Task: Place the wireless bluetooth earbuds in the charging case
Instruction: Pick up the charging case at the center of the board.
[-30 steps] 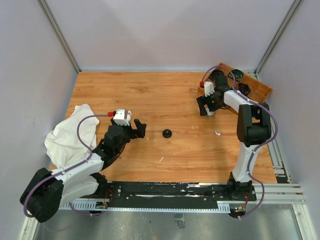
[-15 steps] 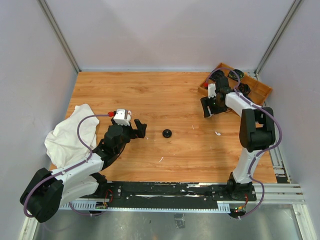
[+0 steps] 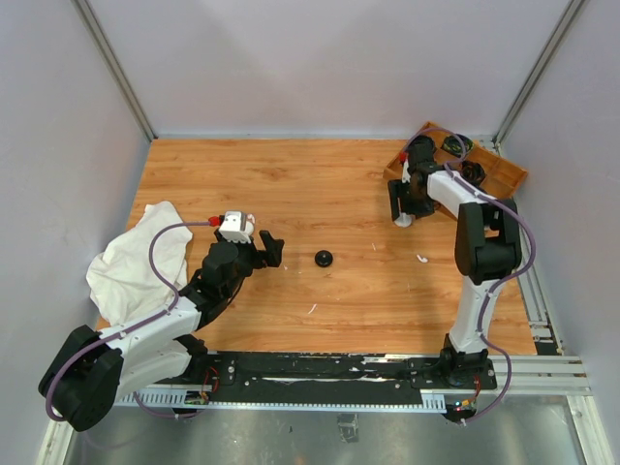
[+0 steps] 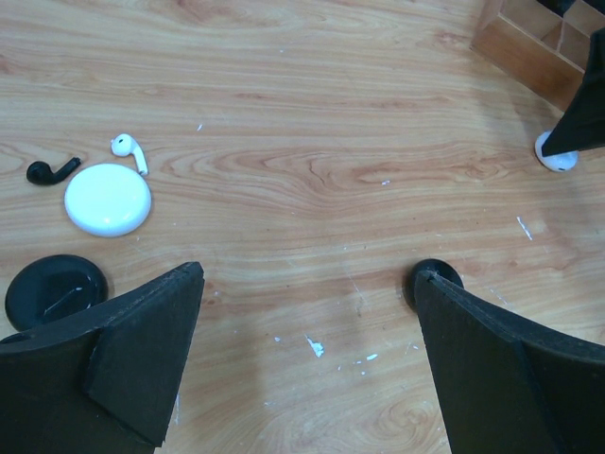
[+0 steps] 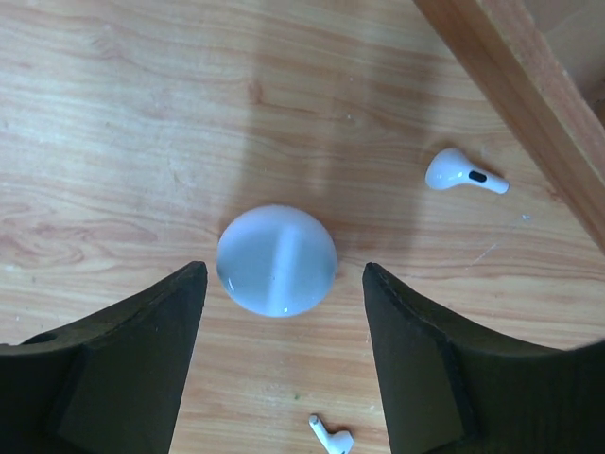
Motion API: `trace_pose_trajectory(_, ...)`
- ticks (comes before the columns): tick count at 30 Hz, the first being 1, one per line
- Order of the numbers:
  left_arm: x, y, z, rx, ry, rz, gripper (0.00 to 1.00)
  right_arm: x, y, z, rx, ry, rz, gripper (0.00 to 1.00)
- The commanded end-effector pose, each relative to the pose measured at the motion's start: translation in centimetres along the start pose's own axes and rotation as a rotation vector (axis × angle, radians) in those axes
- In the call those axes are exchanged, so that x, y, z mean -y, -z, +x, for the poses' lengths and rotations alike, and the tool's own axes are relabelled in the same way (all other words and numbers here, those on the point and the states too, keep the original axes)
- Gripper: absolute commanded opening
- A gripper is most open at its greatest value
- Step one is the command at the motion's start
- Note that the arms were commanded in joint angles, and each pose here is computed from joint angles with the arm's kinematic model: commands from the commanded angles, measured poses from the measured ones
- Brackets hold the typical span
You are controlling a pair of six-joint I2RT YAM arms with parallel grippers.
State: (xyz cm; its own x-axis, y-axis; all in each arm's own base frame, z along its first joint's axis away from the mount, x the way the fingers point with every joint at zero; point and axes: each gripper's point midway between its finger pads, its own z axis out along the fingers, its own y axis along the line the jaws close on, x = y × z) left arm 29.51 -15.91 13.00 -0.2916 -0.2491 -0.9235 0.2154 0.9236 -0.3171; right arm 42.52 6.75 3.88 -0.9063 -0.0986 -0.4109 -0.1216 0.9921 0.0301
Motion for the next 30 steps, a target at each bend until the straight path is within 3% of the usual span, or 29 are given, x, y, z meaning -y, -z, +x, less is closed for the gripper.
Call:
trace_pose_trajectory(1,-0.2,-0.1,-0.6,0.030,0.013,-0.010,0.99,-0.1,-0.8,0.0,-0.041,-0.040,0.048,0.67)
trace_pose_trajectory(17,0.4,-0.1,-0.6,0.034,0.020,0.028,0.99,-0.5,-2.8,0.8,-0.112,-0.004,0.063,0.59)
trace_pose_trajectory(20,0.6,-0.1,-0.4,0.026,0.018,0.036,0.99,-0.7,-2.5,0.8,-0.118,0.008,0.068,0.51)
trace_pose_trajectory(30,2.1,-0.1,-0.3,0.009,0.055,0.112,0.99,-3.5,1.0,-0.7,-0.005,0.032,0.058,0.44)
